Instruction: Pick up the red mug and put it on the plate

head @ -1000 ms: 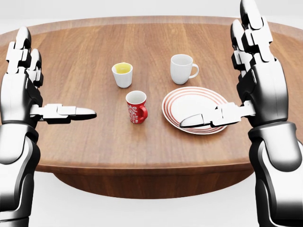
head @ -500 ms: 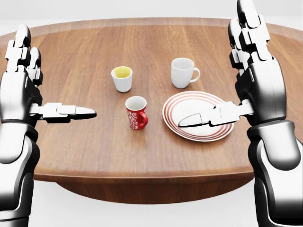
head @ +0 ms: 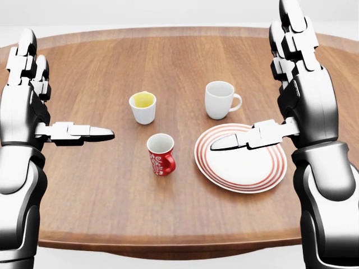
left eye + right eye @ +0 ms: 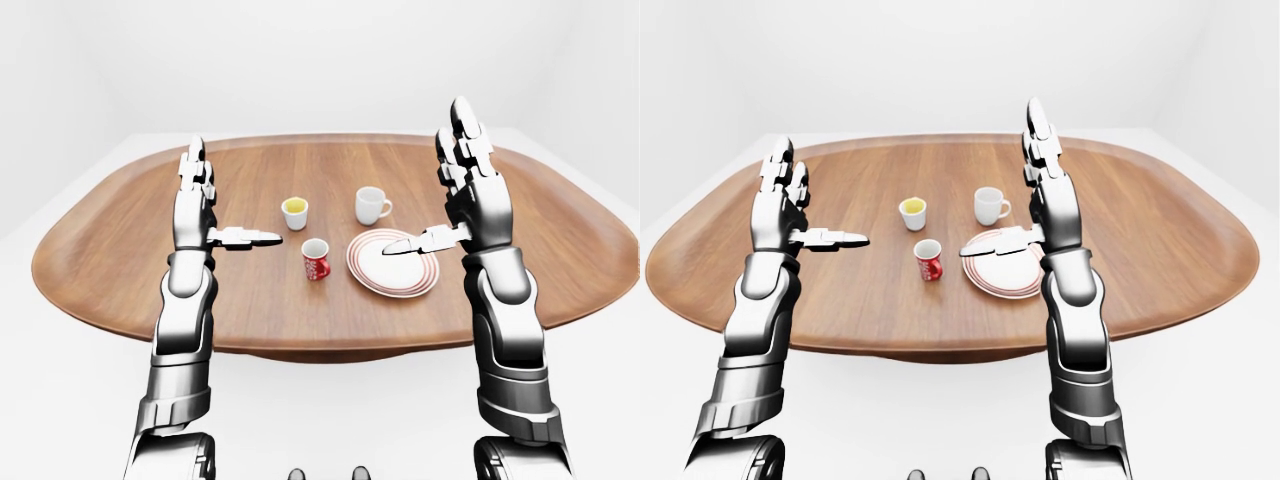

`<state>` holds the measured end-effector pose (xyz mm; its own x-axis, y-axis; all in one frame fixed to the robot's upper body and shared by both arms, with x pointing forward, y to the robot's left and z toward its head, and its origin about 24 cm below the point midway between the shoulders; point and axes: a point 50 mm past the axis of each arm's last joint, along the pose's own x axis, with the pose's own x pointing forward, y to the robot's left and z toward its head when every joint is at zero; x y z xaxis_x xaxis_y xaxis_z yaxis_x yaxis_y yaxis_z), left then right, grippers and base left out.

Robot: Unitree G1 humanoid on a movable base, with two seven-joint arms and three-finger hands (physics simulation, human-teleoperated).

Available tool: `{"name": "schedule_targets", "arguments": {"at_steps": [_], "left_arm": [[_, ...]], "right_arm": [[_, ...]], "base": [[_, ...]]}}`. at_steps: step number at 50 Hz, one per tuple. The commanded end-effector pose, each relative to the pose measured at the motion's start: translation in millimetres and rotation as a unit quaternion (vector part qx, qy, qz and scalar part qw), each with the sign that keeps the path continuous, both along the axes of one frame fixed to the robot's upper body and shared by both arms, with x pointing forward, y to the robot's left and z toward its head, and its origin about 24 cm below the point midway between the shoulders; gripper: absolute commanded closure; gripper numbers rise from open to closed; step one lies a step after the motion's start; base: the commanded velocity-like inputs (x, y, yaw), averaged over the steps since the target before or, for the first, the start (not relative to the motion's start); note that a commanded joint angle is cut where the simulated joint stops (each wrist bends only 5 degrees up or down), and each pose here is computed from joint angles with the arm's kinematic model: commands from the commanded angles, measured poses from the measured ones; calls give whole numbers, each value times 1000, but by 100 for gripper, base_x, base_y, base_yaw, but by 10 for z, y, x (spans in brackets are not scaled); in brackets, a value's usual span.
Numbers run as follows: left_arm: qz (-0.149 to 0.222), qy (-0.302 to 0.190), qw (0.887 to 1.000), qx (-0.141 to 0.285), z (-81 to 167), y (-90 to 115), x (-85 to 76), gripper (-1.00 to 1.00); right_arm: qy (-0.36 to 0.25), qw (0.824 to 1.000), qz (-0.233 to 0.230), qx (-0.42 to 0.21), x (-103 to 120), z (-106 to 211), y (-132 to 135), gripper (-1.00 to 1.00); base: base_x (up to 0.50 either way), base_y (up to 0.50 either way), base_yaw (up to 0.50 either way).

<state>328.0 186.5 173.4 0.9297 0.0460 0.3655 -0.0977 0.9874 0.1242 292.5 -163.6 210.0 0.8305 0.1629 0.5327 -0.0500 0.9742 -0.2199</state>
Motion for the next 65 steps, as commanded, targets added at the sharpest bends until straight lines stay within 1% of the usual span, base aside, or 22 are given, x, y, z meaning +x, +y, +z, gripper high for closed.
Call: {"name": "schedule_targets", "arguments": {"at_steps": [1,16,28,34,65], "left_arm": [[0,-1,1000,0,5,0,-3,-100],[-1,-4,1000,1,7,-5,-22,-100],[-1,-2,1000,1,1,-11,-13,-100],[-1,9,1000,0,-46,-18,9,-100],[-1,10,1000,0,-55,-7,3,-100]], "right_arm": [[-3,1000,1,0,-8,11,7,-100],[-7,1000,3,-1,-24,23,13,-100],[-8,1000,5,-4,-18,32,19,-100],[-10,1000,6,-4,-17,46,24,-100],[-9,1000,8,-9,-8,44,41,-100]], "base": [[26,0,0],[26,0,0],[26,0,0],[26,0,0],[26,0,0]]}}
